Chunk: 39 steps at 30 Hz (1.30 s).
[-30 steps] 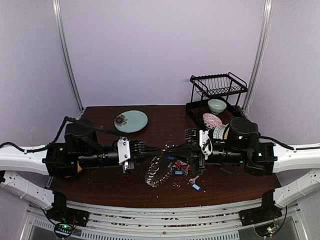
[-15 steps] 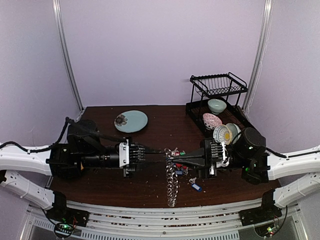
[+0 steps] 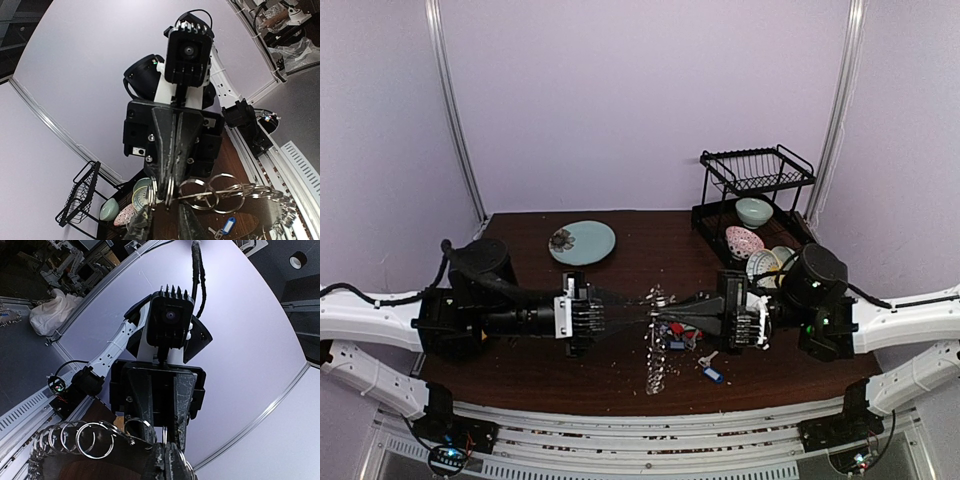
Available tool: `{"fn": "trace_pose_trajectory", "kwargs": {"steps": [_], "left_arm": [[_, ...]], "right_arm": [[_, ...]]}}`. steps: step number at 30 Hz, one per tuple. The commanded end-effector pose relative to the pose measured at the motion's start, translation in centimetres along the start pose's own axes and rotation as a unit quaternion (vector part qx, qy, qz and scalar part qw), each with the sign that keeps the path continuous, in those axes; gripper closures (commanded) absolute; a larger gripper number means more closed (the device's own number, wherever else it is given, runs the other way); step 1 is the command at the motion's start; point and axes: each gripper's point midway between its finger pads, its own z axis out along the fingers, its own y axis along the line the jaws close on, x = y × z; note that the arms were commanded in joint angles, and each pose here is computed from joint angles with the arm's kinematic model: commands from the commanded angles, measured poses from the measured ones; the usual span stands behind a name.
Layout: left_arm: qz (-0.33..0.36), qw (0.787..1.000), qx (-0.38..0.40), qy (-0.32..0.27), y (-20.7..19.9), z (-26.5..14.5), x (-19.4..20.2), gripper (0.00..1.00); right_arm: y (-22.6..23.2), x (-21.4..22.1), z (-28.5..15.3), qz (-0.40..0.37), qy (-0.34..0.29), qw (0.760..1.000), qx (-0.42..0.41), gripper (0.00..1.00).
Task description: Put the keys on the keyring
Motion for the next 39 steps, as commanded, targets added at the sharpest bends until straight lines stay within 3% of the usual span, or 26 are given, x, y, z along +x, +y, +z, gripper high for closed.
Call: {"fn": "trace_pose_trajectory", "kwargs": {"steps": [1, 6, 15, 23, 35, 39], "left_arm": [[0.02, 0.999, -0.021, -0.031, 1.1, -0.2, -1.8, 0.81], [0.024, 0.999, -0.027, -0.038, 1.2, -0.4, -2.1, 0.81], [0.013, 0.994, -0.046, -0.094, 1.6, -0.8, -3.8, 0.86], [0.003, 0.988, -0.077, -0.131, 3.0, -1.5, -5.7, 0.84], [-0.027, 0.988, -0.058, -0.143, 3.1, 0.3, -6.1, 0.86], [-0.037, 0.987, -0.053, -0.148, 3.1, 0.7, -6.3, 0.92]], "right_arm": [[-1.6, -1.5, 0.3, -0.062, -0.014, 0.998, 0.008, 1.0], [-2.2, -2.9, 0.0, -0.049, -0.043, 0.998, 0.022, 1.0], [-3.4, -5.5, -0.8, 0.059, -0.148, 0.985, 0.064, 1.0], [-3.7, -5.3, -0.7, 0.088, -0.16, 0.98, 0.076, 1.0], [-3.7, -4.6, -0.3, 0.085, -0.139, 0.984, 0.074, 1.0], [-3.5, -4.4, -0.2, 0.084, -0.131, 0.985, 0.07, 1.0]]}}
